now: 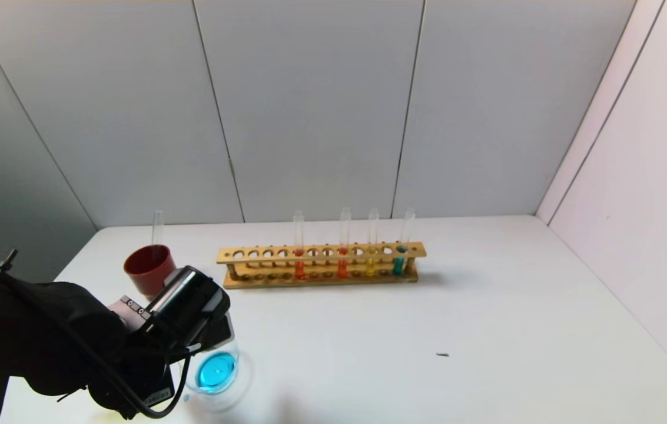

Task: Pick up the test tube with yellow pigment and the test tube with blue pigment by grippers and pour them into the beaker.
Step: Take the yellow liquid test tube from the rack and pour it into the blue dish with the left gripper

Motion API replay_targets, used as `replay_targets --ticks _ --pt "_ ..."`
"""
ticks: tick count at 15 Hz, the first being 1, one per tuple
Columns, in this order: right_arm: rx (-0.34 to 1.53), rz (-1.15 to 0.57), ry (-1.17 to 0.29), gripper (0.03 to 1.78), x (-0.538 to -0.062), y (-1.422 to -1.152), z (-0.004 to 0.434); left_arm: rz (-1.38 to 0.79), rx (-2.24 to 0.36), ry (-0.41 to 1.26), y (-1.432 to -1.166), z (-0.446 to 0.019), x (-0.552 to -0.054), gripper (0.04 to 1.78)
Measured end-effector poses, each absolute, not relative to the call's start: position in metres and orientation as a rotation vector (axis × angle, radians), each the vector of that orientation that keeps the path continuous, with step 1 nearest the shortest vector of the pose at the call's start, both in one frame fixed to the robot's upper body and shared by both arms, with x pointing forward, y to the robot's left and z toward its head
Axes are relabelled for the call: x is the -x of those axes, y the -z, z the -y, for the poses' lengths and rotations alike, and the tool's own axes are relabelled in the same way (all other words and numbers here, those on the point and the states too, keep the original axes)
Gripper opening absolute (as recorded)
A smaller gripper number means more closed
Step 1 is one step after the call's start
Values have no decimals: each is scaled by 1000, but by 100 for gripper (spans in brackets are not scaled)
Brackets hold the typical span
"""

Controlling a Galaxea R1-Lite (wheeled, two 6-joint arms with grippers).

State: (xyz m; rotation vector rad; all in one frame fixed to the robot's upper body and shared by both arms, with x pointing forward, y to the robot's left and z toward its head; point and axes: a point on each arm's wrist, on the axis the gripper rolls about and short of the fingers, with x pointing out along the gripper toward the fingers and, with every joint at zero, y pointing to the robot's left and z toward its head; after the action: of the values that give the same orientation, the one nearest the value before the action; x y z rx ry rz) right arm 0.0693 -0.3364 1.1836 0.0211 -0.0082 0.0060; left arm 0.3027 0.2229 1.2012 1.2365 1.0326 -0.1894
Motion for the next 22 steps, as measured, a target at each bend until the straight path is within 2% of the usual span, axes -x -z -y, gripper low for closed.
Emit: replay_targets --ticks 8,22 --pt "-21 9 -5 174 -69 -1184 336 -1073 -1300 242 -1189 -207 -308 30" --pt "-21 8 -5 174 -69 -1184 336 -1182 -1476 252 -1191 -187 -314 30"
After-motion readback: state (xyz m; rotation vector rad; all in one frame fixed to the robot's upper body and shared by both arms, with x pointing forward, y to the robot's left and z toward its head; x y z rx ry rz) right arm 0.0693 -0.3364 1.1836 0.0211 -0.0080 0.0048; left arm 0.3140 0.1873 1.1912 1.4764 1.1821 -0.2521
